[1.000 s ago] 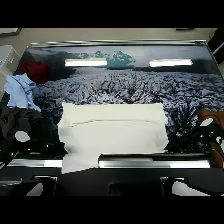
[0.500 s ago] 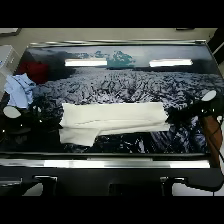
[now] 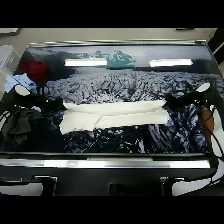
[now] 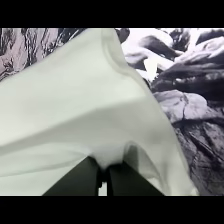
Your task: Fold the clothes and pants, and hang the long-sleeved shirts on hangers.
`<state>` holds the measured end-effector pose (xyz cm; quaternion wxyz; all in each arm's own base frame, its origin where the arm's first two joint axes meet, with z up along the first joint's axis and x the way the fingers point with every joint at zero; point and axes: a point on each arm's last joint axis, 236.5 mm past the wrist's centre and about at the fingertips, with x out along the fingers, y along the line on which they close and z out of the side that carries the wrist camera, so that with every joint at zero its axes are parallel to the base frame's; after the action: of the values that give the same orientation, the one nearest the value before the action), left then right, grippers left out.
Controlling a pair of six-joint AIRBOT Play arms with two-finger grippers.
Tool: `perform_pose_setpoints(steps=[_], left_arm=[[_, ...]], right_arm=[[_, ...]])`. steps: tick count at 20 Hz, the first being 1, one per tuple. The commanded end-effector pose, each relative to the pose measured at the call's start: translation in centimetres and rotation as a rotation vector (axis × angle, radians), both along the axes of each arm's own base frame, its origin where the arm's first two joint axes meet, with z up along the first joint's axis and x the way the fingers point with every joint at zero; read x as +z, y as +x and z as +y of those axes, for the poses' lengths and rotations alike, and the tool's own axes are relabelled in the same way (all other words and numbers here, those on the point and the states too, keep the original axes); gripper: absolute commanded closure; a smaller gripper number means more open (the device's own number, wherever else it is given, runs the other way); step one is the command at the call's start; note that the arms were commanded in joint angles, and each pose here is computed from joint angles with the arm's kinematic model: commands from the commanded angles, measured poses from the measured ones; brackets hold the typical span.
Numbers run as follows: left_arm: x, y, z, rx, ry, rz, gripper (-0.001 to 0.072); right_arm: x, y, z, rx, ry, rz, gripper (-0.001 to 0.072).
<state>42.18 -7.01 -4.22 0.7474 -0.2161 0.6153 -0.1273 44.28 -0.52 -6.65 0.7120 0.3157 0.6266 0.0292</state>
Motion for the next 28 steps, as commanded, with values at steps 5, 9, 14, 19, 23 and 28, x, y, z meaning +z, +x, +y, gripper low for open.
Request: perform_pose_setpoints(steps=[5, 9, 14, 19, 23, 28], left_arm=[[-2.9, 2.1, -0.2, 0.038, -0.004, 0.020, 0.0690], [-2.3, 2.2, 0.2, 0.040, -0.009, 0.019, 0.0150], [3.7, 2.5, 1.7, 0.037, -0.018, -0.058, 0.0045], [9.8, 2.5, -1.2, 0.013, -0.071, -0.192, 0.0049], [13.0, 3.5, -5.7, -0.009, -0.139, -0.306, 0.0057], [11.1, 4.2, -13.7, -0.092, -0.151, -0.354, 0.0549]], right_arm=[[-1.4, 0.9, 0.8, -0.038, 0.057, 0.013, 0.0665], [0.0, 0.4, 0.2, -0.052, 0.074, 0.055, 0.0259], [-0.1, -1.0, -4.6, -0.067, 0.083, 0.078, -0.0008], [-2.8, -0.1, -0.3, -0.019, 0.257, 0.098, -0.0008], [-3.4, -0.6, 3.9, 0.068, 0.301, 0.136, 0.0116], [3.5, 0.7, 5.9, 0.153, 0.364, 0.003, 0.0668]])
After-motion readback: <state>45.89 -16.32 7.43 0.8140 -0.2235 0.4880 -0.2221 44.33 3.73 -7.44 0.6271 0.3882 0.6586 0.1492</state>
